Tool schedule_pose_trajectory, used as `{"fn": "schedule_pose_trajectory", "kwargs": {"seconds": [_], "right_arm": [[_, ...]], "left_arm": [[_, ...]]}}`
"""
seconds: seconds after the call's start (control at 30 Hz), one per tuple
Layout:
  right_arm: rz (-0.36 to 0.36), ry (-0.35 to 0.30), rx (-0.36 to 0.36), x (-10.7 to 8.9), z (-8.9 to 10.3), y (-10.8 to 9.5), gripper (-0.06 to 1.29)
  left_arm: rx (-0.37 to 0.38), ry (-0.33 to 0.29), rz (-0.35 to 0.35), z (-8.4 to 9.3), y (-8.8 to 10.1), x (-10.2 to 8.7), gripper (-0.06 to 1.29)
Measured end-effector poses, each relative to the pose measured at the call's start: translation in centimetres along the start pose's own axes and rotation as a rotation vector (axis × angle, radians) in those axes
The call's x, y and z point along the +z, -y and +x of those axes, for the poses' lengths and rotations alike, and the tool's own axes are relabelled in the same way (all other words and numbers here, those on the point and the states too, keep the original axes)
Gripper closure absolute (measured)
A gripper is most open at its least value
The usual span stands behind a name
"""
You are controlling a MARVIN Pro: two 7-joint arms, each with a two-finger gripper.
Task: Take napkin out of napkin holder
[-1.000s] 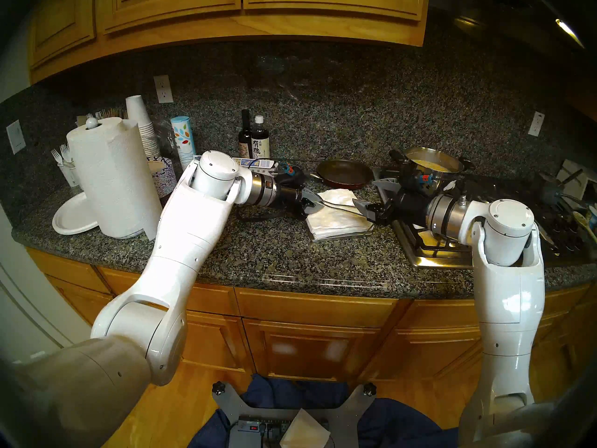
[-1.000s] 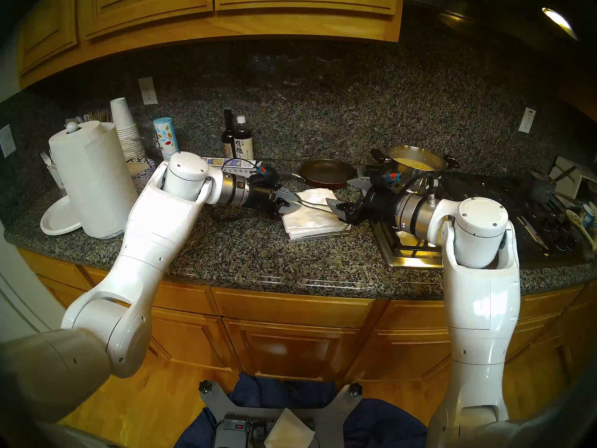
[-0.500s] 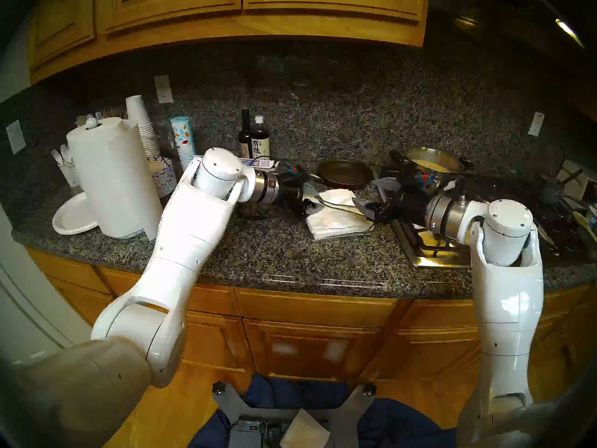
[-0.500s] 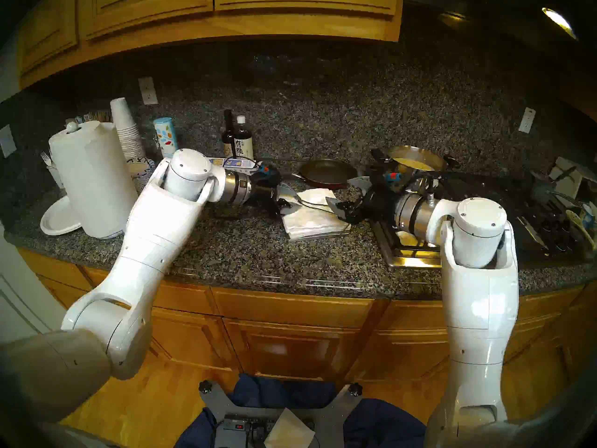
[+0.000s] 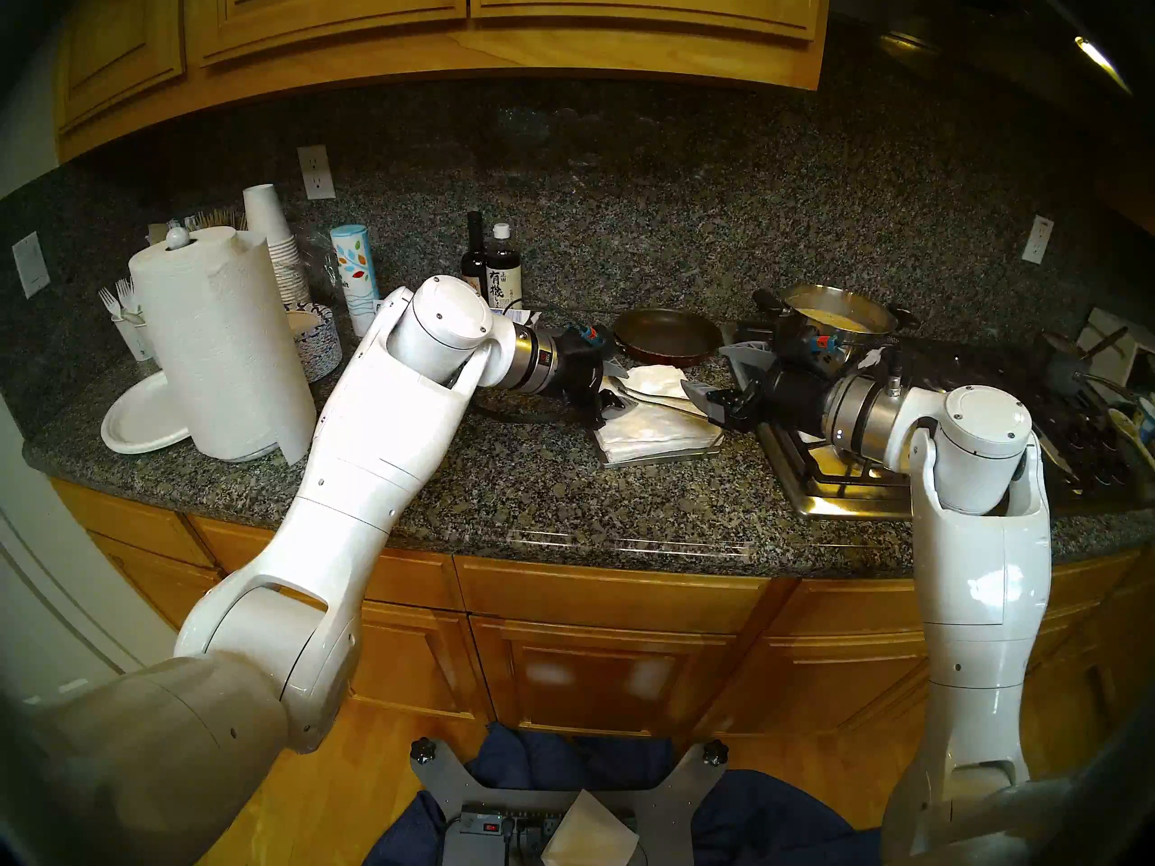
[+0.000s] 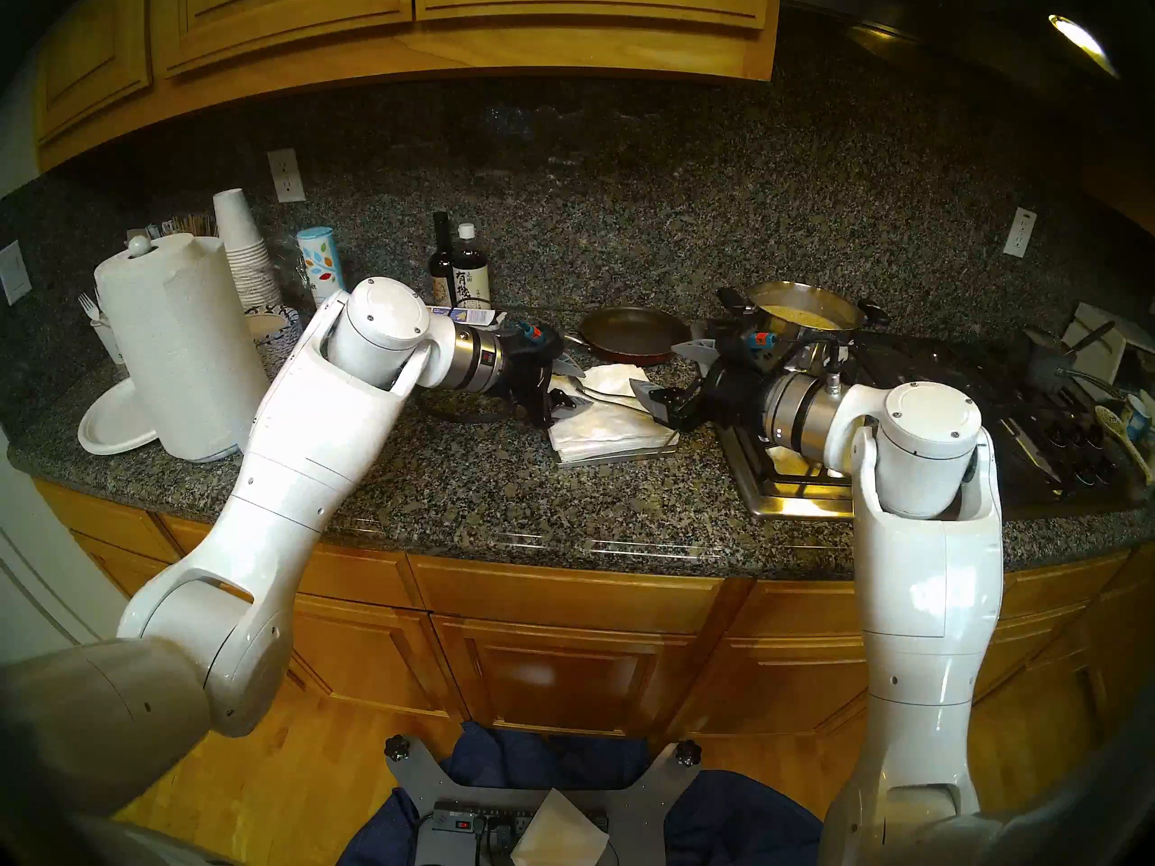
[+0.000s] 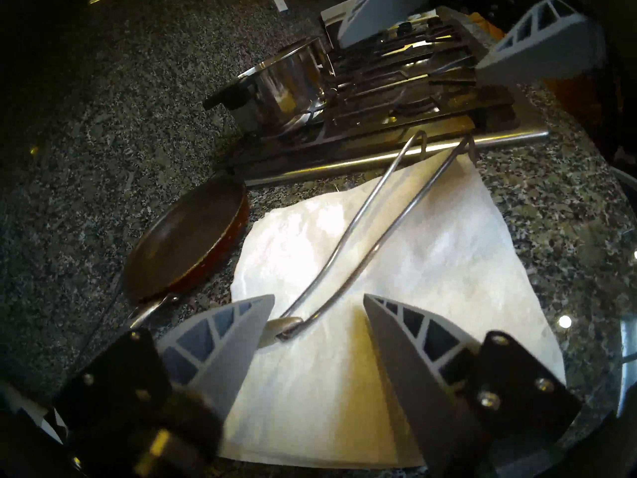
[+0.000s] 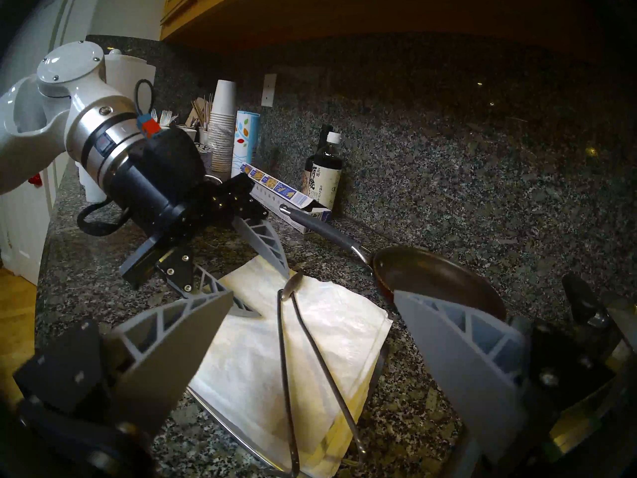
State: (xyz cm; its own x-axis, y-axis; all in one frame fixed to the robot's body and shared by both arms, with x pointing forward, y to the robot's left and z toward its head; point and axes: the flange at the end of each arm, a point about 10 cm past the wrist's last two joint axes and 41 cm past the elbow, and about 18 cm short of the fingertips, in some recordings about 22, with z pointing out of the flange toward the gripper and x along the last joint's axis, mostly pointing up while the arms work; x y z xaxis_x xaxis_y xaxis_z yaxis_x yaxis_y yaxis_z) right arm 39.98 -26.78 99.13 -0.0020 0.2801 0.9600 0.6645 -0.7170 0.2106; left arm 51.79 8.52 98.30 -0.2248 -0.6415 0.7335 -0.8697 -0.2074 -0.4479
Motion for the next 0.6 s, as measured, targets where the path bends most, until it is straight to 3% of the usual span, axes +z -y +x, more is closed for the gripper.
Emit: {"fn": "schedule_pose_trajectory", "kwargs": {"seconds": [0.2, 0.6], "right_arm": [[-0.003, -0.002, 0.001, -0.05, 0.03, -0.02, 0.02], [-0.007, -0.002, 0.007, -0.03, 0.00, -0.05, 0.02]], "left_arm": [[0.044, 0.037, 0.007, 0.08, -0.19, 0.43, 0.47], [0.072, 0.052, 0.030, 0.37, 0.35, 0.59, 0.47]]}}
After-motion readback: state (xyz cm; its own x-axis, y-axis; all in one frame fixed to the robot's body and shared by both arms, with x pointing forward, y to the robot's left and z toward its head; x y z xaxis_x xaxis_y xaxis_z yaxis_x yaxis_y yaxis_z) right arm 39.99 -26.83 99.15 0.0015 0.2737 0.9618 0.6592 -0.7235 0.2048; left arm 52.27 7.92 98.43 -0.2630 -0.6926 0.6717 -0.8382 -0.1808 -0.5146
